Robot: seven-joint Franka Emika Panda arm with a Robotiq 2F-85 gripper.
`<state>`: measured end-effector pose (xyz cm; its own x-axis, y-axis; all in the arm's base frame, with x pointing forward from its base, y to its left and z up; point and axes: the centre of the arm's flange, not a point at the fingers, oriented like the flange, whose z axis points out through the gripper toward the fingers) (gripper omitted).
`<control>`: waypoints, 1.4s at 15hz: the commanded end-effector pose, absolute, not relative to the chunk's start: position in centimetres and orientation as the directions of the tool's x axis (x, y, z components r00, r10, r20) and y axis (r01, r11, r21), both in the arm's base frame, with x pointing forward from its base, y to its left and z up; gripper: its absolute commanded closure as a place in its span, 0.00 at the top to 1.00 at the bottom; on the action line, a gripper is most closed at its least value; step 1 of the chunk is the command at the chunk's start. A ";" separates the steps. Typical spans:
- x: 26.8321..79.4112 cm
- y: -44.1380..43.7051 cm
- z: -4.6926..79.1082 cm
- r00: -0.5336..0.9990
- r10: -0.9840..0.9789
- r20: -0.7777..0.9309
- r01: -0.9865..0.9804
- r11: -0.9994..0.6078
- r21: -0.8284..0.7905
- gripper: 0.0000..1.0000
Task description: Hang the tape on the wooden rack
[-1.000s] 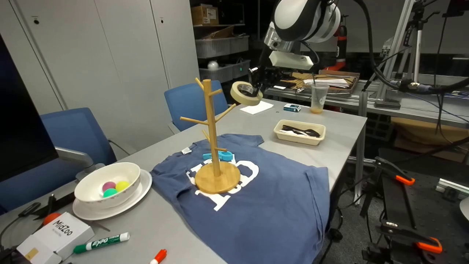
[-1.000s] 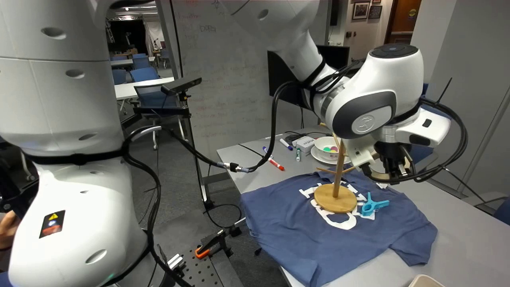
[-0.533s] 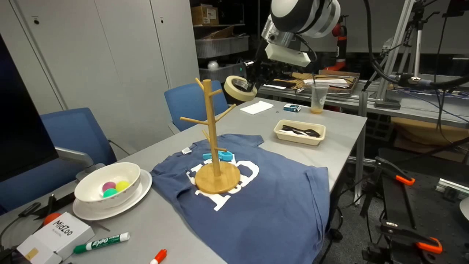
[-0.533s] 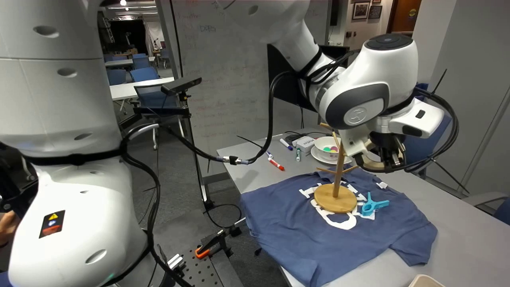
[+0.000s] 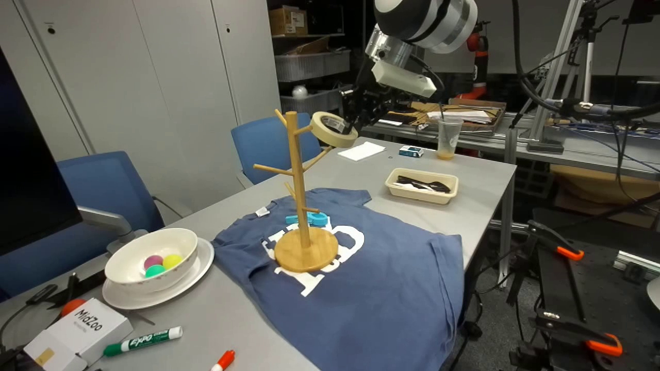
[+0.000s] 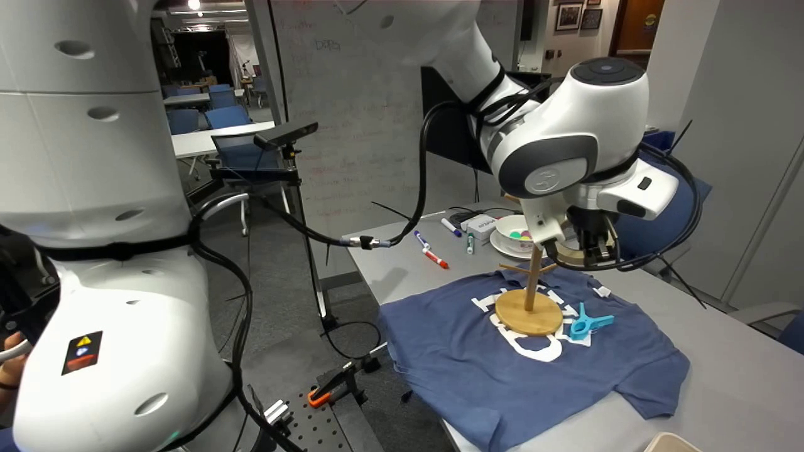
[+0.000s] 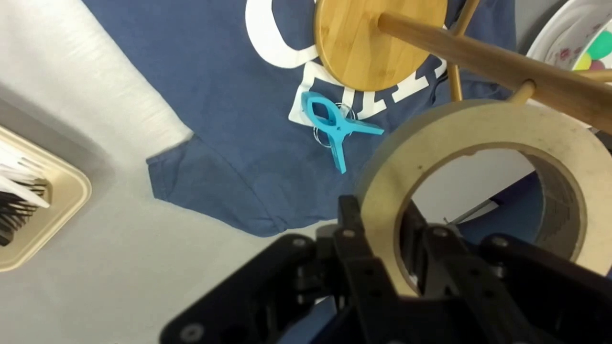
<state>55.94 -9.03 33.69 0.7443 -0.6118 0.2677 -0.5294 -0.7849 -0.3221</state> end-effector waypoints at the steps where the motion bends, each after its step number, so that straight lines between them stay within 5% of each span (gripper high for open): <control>1: 55.8 -8.8 33.0 0.774 -0.594 0.222 -0.510 -0.791 -0.339 0.06; 15: 57.4 -7.2 28.1 0.801 -0.585 0.125 -0.525 -0.788 -0.322 0.06; 16: 57.5 -7.2 28.0 0.806 -0.578 0.126 -0.519 -0.793 -0.319 0.48; 21: 57.1 -7.2 27.7 0.813 -0.565 0.139 -0.509 -0.806 -0.301 0.78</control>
